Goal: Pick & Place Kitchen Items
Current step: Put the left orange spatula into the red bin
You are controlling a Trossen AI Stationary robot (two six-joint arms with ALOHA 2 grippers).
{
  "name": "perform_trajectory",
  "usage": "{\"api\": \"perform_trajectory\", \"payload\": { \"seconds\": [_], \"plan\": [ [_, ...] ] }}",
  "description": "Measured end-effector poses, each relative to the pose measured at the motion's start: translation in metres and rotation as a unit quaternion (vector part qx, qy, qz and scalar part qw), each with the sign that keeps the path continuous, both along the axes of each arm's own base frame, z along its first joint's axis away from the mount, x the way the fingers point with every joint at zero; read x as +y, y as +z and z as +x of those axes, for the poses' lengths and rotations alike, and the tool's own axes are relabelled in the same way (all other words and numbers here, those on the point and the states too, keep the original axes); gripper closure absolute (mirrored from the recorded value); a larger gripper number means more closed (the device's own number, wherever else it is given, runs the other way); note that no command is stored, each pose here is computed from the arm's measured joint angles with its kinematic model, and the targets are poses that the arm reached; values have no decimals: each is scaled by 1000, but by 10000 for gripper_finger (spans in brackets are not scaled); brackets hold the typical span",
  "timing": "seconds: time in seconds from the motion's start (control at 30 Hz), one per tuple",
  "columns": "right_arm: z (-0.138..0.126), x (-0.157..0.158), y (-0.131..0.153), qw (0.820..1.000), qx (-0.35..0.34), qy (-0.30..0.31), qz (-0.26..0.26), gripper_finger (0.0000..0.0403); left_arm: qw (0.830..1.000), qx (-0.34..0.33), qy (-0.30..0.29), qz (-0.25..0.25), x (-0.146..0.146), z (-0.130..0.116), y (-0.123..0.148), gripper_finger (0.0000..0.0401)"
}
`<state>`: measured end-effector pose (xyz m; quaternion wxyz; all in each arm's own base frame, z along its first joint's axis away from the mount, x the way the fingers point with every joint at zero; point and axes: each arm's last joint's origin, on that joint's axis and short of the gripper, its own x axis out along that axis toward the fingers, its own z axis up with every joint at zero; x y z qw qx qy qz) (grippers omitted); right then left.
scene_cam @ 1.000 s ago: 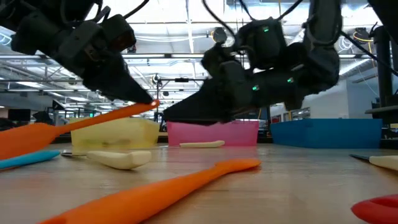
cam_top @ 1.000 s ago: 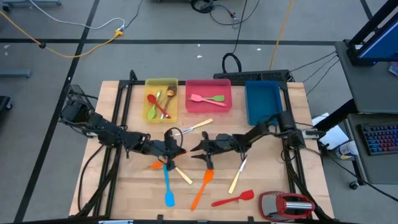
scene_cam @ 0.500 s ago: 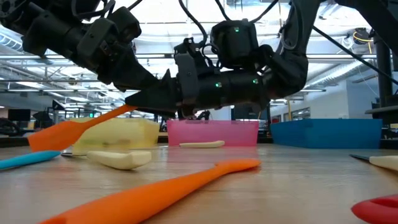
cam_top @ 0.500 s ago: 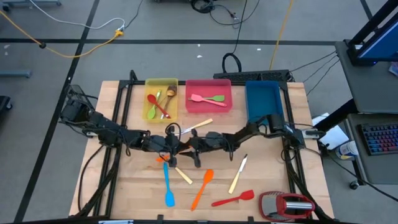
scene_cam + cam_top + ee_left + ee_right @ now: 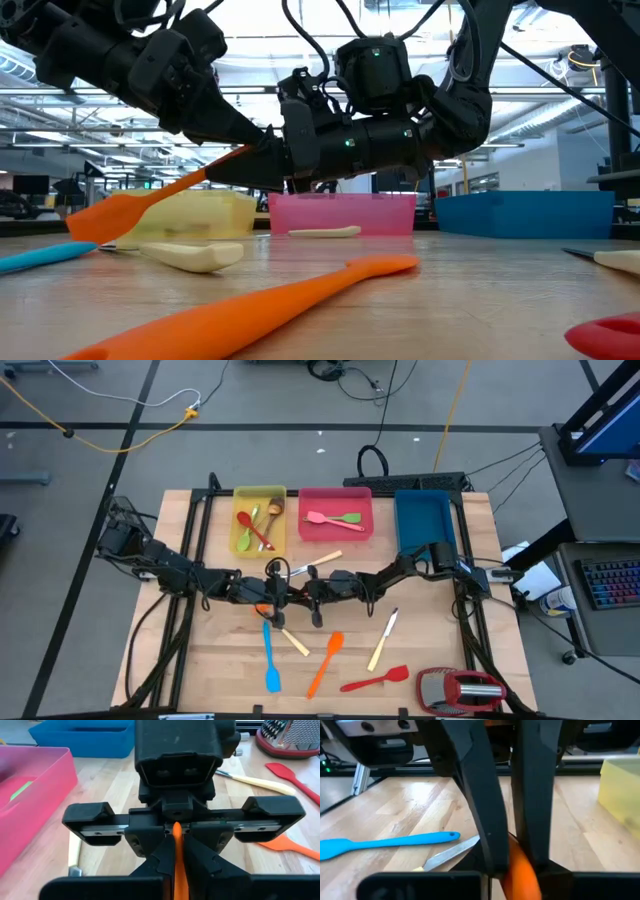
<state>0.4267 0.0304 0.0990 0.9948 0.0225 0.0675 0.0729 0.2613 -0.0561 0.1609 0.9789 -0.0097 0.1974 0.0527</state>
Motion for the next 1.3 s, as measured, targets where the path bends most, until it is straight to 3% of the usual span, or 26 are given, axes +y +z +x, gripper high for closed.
{"api": "perform_trajectory", "payload": {
  "seconds": [0.17,0.3,0.53,0.97,1.3],
  "plan": [
    [0,0,0,1000,-3,1,-11,363,1000,-1,1,0,0,0,0,375],
    [0,0,0,1000,-1,2,-11,385,1000,-1,0,0,0,0,0,375],
    [0,1,0,1000,0,2,-15,380,1000,0,-8,-3,-2,0,0,371],
    [0,1,-1,1000,3,1,-15,383,1000,-20,-6,-1,-3,1,4,245],
    [-14,-3,23,999,-14,-17,-30,383,998,-46,30,34,0,-1,14,216]
  ]
}}
